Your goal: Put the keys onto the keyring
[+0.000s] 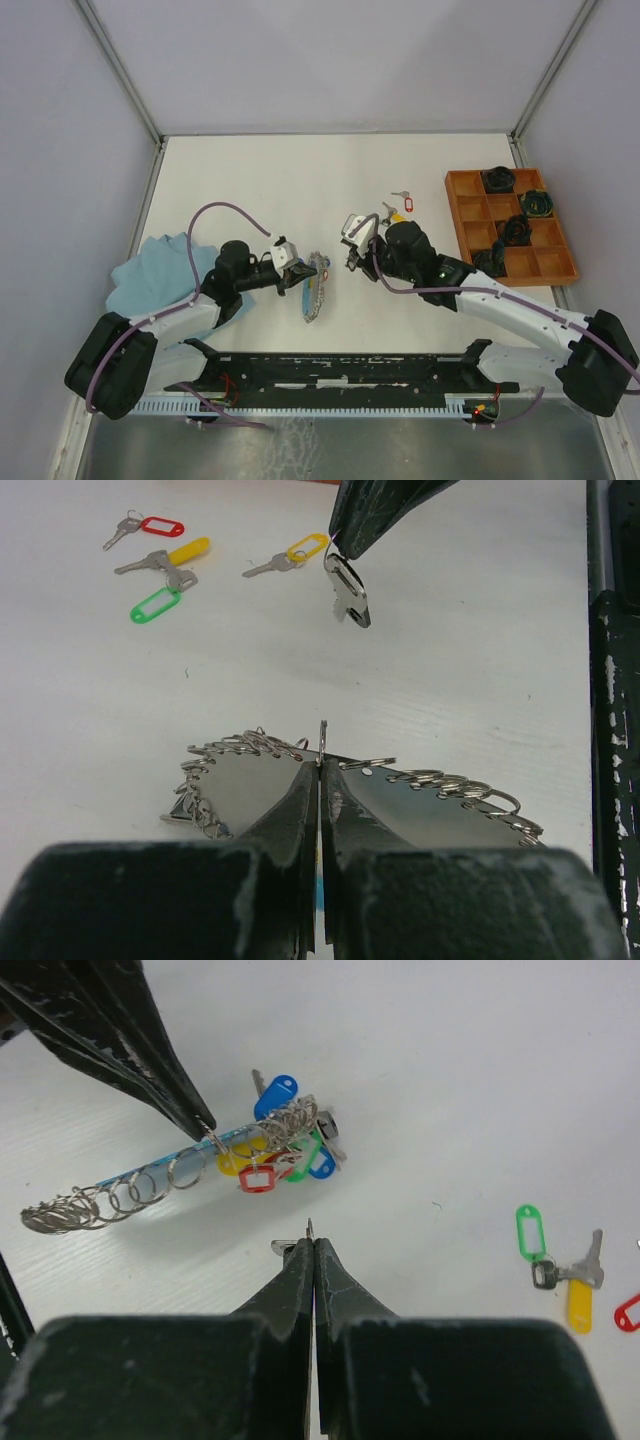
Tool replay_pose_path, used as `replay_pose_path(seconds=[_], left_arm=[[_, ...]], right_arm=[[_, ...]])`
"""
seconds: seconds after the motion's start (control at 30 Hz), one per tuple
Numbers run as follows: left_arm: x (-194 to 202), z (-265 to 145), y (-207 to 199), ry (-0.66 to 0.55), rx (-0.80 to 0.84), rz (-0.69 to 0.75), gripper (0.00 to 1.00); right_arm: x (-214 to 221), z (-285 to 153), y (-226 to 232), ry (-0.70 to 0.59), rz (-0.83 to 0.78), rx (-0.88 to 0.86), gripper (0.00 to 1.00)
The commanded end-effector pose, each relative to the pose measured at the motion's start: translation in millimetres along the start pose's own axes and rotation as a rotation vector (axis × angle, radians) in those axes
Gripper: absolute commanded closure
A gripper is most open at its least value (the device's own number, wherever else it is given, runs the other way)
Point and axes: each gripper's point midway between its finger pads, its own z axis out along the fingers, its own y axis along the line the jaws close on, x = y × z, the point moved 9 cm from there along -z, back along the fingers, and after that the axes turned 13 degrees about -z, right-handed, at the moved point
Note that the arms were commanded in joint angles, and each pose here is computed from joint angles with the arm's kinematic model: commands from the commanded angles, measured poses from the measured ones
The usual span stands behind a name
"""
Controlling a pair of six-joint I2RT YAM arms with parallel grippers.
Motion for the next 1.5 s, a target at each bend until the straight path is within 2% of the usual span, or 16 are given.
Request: replay_pose_path(seconds=[0.0, 0.23, 0.33, 0.43, 0.77, 1.03, 1.47], left_arm=[[-14, 1, -2, -0.119, 0.039, 0.150, 0.97], [-17, 0, -7, -0.025, 0.160, 0.231, 0.97], [-15, -1, -9, -0.034, 0.172, 0.255, 0.97], [-15, -1, -9, -0.036, 0.185, 0.265, 0.97], [-19, -5, -13, -0.048, 0.133, 0.319, 0.97], [-18, -5, -15, -0.044, 0.116, 0.334, 0.97], [-14, -1, -13, -0.025, 0.133, 0.314, 0.97]], right_arm=[[-23, -8, -2, -0.126, -0.144, -0.101, 0.99], [-25, -6, 7, -0.138, -0.299, -0.303, 0.99], [-24, -6, 12, -0.131, -0.365, -0.410, 0.99], [-24, -3, 14, -0.127, -0.366, -0.443, 0.99], [-16, 14, 14, -0.110, -0.486, -0.414, 0.99], [-11, 25, 18, -0.185, -0.640, -0.273, 0.99], [-14, 21, 20, -0.224, -0.631, -0.230, 0.99]])
